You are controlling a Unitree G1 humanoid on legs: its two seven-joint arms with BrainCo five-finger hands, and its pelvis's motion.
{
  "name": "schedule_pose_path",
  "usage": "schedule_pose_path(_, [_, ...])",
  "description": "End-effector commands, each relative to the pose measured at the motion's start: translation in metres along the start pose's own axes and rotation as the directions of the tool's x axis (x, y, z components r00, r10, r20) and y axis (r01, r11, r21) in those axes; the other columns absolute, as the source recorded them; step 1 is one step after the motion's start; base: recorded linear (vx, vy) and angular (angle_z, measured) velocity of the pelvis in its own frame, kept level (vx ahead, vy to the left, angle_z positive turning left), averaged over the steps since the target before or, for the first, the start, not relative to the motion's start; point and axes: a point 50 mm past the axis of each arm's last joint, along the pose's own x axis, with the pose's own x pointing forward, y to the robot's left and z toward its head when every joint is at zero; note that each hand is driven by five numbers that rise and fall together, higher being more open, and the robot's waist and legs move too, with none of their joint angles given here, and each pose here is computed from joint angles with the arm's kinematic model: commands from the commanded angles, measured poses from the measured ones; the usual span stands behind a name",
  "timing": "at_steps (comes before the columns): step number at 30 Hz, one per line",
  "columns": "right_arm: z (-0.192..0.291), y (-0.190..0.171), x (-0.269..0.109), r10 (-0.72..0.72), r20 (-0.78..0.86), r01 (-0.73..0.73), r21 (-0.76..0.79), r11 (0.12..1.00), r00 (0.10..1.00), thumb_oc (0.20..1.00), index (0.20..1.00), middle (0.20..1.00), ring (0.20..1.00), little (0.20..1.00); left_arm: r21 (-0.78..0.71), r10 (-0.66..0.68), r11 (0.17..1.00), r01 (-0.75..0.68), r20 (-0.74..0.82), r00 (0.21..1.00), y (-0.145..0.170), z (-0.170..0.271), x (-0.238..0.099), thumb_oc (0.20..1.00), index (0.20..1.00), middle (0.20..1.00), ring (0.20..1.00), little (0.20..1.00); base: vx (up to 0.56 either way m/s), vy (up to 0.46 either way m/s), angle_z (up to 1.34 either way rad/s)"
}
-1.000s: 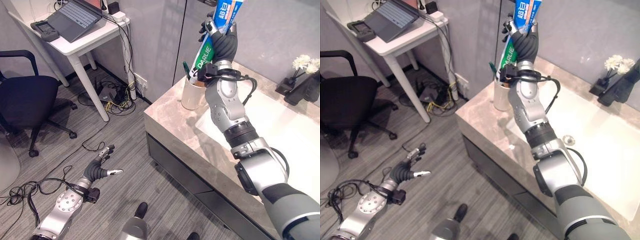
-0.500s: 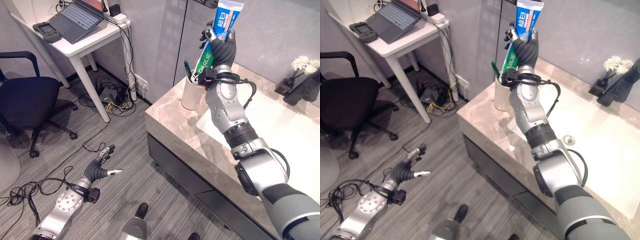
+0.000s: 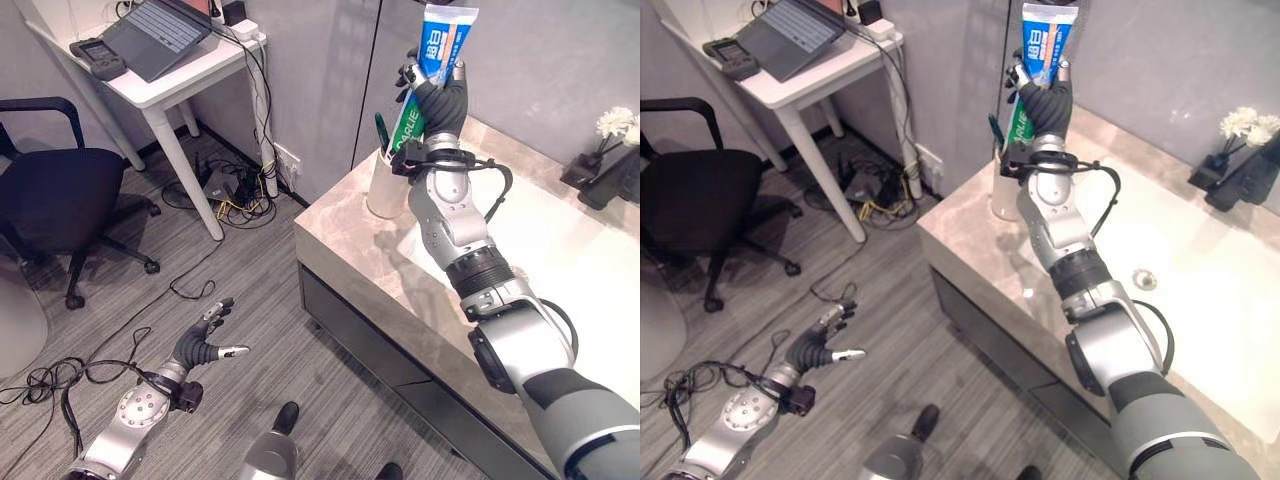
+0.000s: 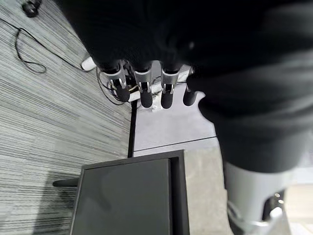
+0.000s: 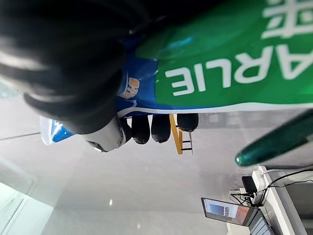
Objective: Put brush and paste in cup on sink, flatten towel.
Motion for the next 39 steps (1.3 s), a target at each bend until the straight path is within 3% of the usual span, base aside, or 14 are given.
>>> schedule_pose_path(1, [0.036,0.006,0.011,0.035,0.164,-0.032,-0.019,0.999,0.986,0.2,0.2,0.2,0.2,0.2,0.038,-0.012,0.999,0.008,0.1,0.995,-0.001,0.018,0.008,1.0,1.0,1.0,1.0,1.0,0.0,0.0,0.0])
schedule_pose_path(26, [0.018,0.002,0.006,-0.009,0.097,0.009,0.005,1.0,0.995,0.2,0.2,0.2,0.2,0.2,0.031,-0.013,0.999,0.01,0.087,0.996,-0.004,0.014,0.008,1.0,1.0,1.0,1.0,1.0,0.0,0.0,0.0])
schedule_pose_path(27, [0.017,0.002,0.006,-0.01,0.095,0.009,0.005,1.0,0.995,0.332,0.332,0.332,0.332,0.332,0.03,-0.017,0.999,0.015,0.087,0.996,-0.004,0.014,0.008,1.0,1.0,1.0,1.0,1.0,0.0,0.0,0.0])
schedule_pose_path(30, [0.015,0.002,0.005,-0.011,0.088,0.011,-0.002,1.0,0.996,0.611,0.611,0.611,0.611,0.611,0.032,-0.02,0.999,0.017,0.084,0.996,-0.005,0.014,0.008,1.0,1.0,1.0,1.0,1.0,0.0,0.0,0.0])
schedule_pose_path(31, [0.014,0.002,0.005,-0.014,0.086,0.015,-0.011,1.0,0.996,1.0,1.0,1.0,1.0,1.0,0.037,-0.022,0.999,0.019,0.083,0.996,-0.005,0.013,0.008,1.0,1.0,1.0,1.0,1.0,0.0,0.0,0.0])
schedule_pose_path(39, [0.014,0.003,0.006,-0.029,0.086,0.031,-0.018,0.999,0.996,1.0,1.0,1.0,1.0,1.0,0.041,-0.019,0.999,0.015,0.082,0.996,-0.005,0.014,0.009,1.0,1.0,1.0,1.0,1.0,0.0,0.0,0.0])
